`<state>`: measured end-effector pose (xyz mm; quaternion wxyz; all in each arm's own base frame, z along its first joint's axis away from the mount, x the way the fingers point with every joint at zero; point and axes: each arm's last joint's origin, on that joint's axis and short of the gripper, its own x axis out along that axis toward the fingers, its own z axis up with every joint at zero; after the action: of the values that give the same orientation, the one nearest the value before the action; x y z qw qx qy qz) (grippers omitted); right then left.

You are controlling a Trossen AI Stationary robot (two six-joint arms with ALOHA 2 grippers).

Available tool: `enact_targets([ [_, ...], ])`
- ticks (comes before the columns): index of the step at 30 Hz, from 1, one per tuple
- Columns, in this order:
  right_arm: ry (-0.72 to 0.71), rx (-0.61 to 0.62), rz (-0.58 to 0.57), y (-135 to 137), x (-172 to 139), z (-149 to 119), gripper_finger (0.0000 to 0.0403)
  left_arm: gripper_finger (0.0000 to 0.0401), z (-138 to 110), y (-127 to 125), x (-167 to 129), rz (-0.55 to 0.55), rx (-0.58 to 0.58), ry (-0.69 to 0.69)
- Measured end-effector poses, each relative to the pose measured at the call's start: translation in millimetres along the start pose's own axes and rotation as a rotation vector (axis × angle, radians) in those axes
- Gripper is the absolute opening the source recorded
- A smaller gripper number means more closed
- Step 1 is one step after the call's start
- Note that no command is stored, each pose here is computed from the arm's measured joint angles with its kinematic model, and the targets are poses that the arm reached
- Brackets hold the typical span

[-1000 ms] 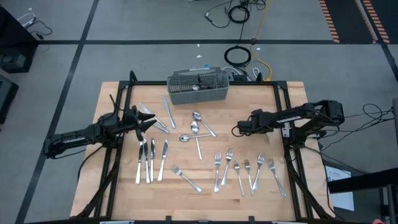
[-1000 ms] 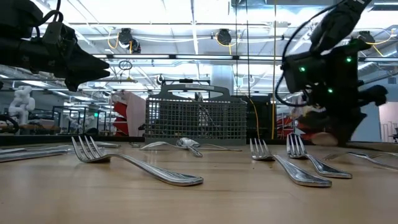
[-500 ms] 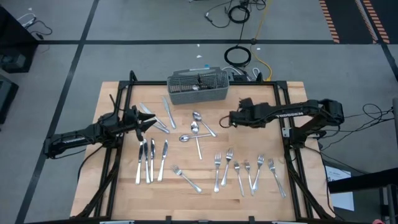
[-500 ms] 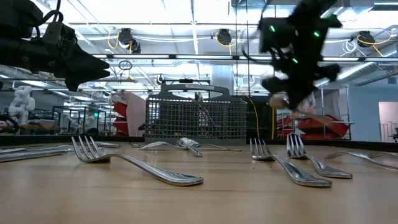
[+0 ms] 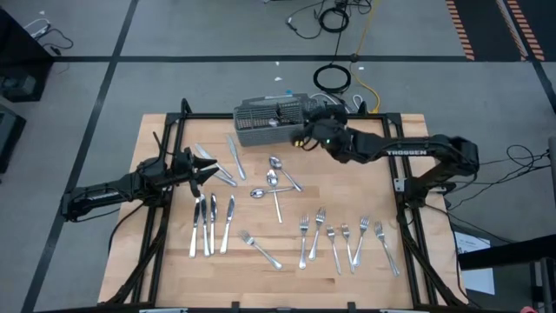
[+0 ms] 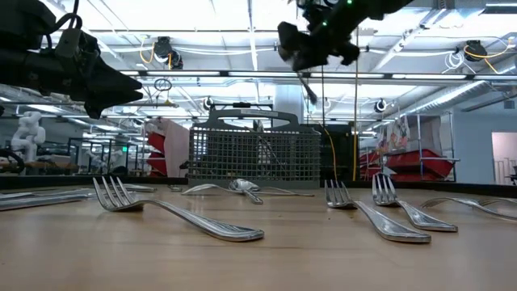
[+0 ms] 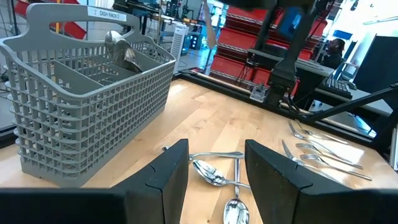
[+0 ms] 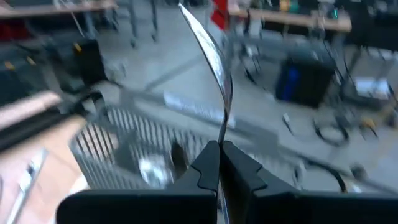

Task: Sort silverware
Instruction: Put the silver spoon into the gray utensil holder

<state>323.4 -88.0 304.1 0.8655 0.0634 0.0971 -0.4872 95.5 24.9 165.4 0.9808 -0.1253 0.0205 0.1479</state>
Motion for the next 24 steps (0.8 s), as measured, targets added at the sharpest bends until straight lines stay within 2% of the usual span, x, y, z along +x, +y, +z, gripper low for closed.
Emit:
enact_targets([
  [7, -0.105, -0.065, 0.137, -1.7, 33.4, 4.2, 0.0000, 0.0164, 0.0, 0.0, 0.0, 0.000, 0.000, 0.000],
  [15, -0.186, -0.053, 0.258, -6.1, 89.8, -21.1, 0.0000, 0.0164, 0.2, 0.2, 0.1, 0.006, 0.000, -0.005],
  [24, -0.151, -0.029, 0.256, -13.7, 117.2, -48.1, 0.0000, 0.0164, 0.3, 0.1, 0.1, 0.006, -0.002, -0.006],
])
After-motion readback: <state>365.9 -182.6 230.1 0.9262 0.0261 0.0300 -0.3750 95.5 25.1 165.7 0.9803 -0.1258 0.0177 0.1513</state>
